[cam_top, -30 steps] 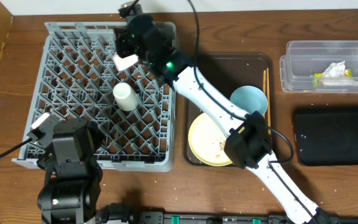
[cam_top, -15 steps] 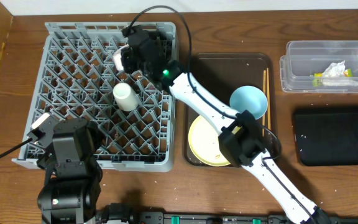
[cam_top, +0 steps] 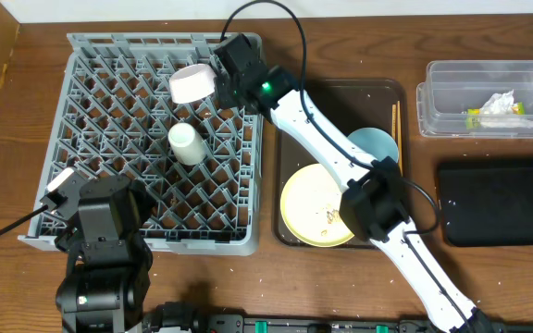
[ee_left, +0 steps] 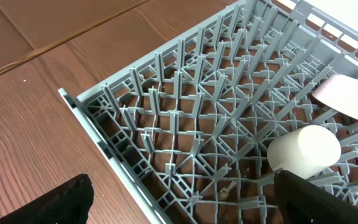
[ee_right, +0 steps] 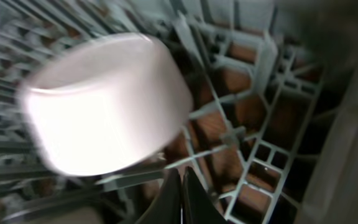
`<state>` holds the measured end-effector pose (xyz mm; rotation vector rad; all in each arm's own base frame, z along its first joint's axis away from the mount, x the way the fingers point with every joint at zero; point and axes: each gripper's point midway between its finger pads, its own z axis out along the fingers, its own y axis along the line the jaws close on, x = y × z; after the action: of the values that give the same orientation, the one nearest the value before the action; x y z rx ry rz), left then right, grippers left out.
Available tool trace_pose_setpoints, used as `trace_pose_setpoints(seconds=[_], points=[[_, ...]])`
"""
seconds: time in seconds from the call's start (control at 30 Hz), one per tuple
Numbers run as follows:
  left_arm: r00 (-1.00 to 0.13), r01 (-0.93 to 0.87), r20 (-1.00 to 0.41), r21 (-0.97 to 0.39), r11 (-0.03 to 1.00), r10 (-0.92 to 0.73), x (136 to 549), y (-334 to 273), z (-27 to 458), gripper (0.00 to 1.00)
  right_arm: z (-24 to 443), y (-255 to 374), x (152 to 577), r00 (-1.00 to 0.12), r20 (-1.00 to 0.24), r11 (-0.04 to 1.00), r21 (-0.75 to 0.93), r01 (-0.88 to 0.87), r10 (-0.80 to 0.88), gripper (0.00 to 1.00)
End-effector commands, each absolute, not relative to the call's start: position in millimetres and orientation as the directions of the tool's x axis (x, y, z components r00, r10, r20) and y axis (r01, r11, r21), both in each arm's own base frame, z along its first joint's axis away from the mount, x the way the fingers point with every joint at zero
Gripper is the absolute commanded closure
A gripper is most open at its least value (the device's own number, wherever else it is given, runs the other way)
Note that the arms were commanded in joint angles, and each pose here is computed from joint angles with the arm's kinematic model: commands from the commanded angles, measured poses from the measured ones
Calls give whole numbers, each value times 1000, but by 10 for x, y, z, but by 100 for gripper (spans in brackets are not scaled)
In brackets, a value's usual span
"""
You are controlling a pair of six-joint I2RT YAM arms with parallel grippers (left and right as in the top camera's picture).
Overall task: Sort waste into correct bins and load items into the dishwasher
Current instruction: 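Open the right gripper, release the pink bowl and lift away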
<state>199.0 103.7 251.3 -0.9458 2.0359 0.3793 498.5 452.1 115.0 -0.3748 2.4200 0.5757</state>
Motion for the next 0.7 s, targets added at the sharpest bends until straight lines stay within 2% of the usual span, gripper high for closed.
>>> trace_pose_setpoints(seconds=[0.0, 0.3, 0.43, 0.67], points=[[-339, -746, -802, -89, 660, -491, 1987, 1050, 2580, 6, 1888, 4560, 4932, -691, -714, 829, 320, -459, -108, 98], [-339, -746, -802, -89, 660, -491, 1987, 1050, 2580, 6, 2199, 4831, 5220, -533, -846, 771, 330, -544, -15, 97], [-339, -746, -802, -89, 660, -491, 1987, 1050, 2580, 6, 2091, 4984, 5371, -472, -881, 750, 335, -570, 34, 96], [-339, -746, -802, -89, 660, -491, 1987, 1050, 2580, 6, 1725, 5250, 5423, -452, -889, 667, 380, -640, 73, 90]])
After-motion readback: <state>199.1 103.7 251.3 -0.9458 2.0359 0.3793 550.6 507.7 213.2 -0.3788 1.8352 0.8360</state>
